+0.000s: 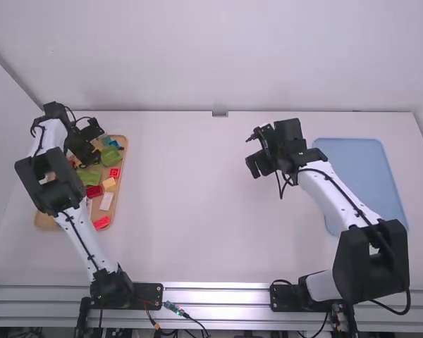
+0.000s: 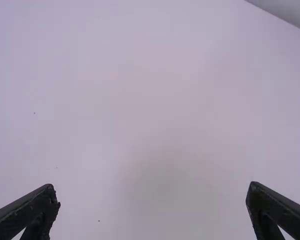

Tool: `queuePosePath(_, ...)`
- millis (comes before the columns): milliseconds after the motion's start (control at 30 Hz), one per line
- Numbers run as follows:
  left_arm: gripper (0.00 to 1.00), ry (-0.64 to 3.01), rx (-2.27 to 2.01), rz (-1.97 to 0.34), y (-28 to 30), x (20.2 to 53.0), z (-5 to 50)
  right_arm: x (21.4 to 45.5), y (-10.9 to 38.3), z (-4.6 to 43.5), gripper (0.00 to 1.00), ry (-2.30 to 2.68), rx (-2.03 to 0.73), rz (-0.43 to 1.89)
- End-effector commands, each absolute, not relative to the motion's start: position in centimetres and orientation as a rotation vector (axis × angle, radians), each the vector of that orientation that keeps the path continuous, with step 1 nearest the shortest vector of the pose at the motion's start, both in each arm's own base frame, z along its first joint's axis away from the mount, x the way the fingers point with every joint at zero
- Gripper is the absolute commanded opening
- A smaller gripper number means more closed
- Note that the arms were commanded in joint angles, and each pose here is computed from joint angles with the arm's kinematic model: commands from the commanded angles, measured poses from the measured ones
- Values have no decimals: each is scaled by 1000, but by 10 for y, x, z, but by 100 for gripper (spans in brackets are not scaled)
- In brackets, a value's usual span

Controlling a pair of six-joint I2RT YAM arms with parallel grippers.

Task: Assemble lego blocks to make yellow taxi

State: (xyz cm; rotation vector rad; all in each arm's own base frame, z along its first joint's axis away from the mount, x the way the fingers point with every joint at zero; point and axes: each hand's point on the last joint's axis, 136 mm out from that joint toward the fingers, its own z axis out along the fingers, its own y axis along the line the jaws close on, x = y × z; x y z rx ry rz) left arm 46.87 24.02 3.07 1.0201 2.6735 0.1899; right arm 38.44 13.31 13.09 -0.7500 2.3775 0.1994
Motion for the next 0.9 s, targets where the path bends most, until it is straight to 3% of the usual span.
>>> queuePosePath(0, 99, 2653, 1022, 173, 238, 472, 31, 391, 138, 142, 99, 2347, -753, 203)
queuePosePath(867, 98, 2657, 1186, 207, 239, 454, -10, 393, 139, 144, 99, 2350, -714, 221)
